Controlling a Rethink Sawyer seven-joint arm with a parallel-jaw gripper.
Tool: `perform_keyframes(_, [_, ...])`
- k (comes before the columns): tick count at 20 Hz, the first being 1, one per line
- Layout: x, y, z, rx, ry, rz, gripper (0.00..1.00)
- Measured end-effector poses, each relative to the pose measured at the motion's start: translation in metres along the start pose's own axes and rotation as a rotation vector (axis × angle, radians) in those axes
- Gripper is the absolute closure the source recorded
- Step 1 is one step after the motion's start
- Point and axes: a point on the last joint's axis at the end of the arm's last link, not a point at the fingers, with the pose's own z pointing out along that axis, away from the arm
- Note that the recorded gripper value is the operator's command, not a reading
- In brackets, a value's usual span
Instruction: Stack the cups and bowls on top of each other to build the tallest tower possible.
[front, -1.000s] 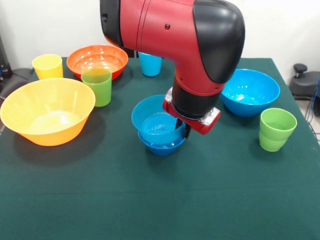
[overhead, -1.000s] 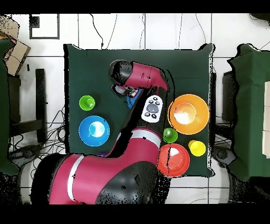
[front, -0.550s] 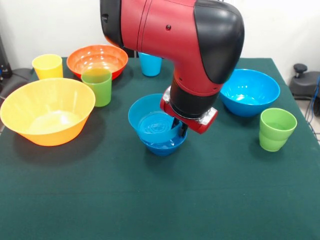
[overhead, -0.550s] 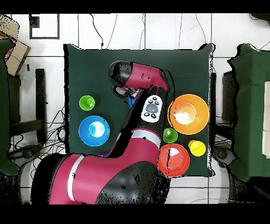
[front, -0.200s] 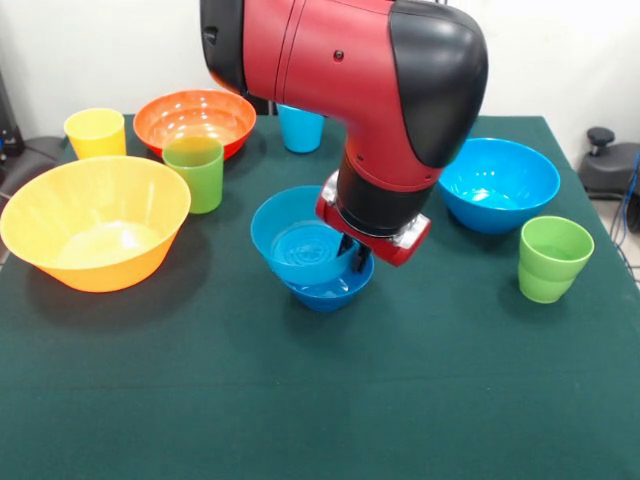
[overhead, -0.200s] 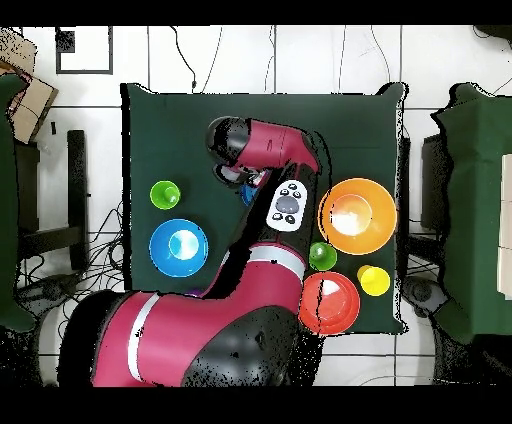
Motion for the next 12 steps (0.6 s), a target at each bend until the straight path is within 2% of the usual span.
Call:
perform_keyframes(2, [0.0, -0.0002, -0.0002, 0.001, -0.001, -0.001, 1.0])
perform_keyframes(3, [0.0, -0.0002, -0.0002, 0.001, -0.001, -0.001, 0.0])
perform_keyframes(12, [-0.0002, -0.0002, -0.0007, 0.001, -0.002, -0.001, 0.0])
